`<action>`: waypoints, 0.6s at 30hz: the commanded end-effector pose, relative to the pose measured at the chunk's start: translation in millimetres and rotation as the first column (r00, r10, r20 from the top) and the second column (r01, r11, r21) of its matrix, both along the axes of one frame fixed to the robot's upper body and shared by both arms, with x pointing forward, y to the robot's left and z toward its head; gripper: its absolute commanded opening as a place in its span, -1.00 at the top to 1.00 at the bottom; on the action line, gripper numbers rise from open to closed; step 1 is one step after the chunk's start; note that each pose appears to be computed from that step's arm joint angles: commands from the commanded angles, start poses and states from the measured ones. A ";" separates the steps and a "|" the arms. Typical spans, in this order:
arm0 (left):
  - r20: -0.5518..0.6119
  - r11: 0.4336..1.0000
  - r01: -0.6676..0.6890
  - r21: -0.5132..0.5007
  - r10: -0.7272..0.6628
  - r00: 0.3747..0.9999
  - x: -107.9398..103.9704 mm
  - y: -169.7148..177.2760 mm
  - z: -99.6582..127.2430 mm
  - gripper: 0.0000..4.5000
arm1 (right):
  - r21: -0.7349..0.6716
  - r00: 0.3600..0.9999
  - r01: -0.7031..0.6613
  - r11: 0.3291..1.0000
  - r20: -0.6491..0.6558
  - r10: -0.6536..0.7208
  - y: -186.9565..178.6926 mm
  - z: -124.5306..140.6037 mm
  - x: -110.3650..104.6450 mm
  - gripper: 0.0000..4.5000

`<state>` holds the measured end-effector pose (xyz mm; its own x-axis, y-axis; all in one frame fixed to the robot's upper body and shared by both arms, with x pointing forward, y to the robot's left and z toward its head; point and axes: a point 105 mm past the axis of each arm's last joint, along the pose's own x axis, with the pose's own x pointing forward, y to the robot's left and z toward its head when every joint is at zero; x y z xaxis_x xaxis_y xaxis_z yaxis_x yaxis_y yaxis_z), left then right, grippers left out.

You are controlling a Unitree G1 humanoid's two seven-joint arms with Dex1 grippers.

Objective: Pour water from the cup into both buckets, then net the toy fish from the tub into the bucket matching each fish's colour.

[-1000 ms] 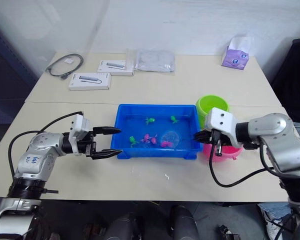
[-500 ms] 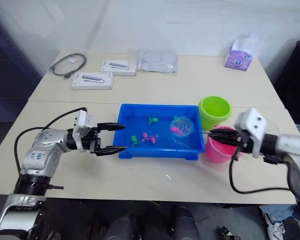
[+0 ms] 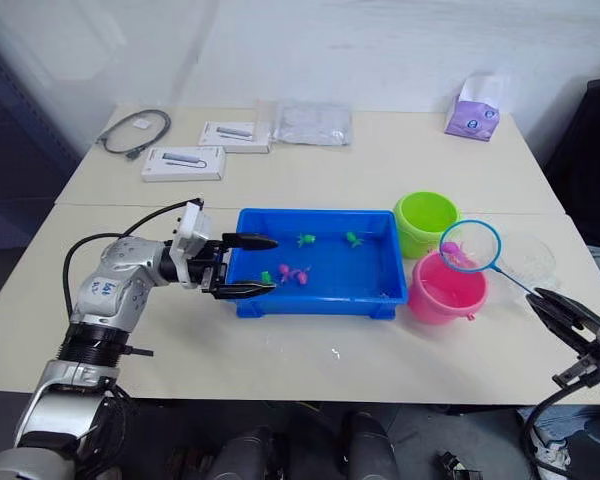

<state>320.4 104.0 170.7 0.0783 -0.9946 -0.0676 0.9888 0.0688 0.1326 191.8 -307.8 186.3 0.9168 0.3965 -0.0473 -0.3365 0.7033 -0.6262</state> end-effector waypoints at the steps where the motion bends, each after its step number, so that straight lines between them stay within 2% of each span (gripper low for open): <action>1: 0.033 0.999 0.032 -0.006 -0.032 0.999 -1.2 -6.7 8.6 -0.98 | -0.114 0.997 0.023 0.993 0.070 -0.015 1.0 1.0 0.1 1.00; 7: 0.033 0.998 0.058 -0.014 -0.057 0.998 -3.2 -15.6 10.6 -0.98 | -0.323 0.983 0.073 0.944 0.185 -0.013 5.4 -10.0 3.1 1.00; 9: 0.032 0.998 0.067 -0.016 -0.067 0.997 -4.2 -17.9 11.1 -0.98 | -0.459 0.973 0.092 0.883 0.232 0.019 7.5 -13.9 2.3 1.00; 11: 0.031 0.997 0.073 -0.017 -0.072 0.997 -4.8 -18.9 11.4 -0.98 | -0.618 0.966 0.125 0.776 0.254 0.047 4.8 -18.5 1.7 1.00; 16: 0.028 0.997 0.080 -0.008 -0.079 0.996 -5.1 -18.6 10.8 -0.98 | -0.745 0.934 0.209 0.634 0.343 0.096 1.9 -16.4 -0.3 1.00; 18: 0.032 0.997 0.083 -0.001 -0.083 0.996 -5.1 -18.0 10.4 -0.98 | -0.769 0.920 0.209 0.604 0.364 0.145 7.0 -17.4 -2.0 1.00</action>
<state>317.4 88.3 171.5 0.0186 -0.9982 -0.0571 0.9932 0.0119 0.1162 194.4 -301.1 159.1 0.9478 0.3173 -0.0322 -0.0180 -0.0474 -0.9987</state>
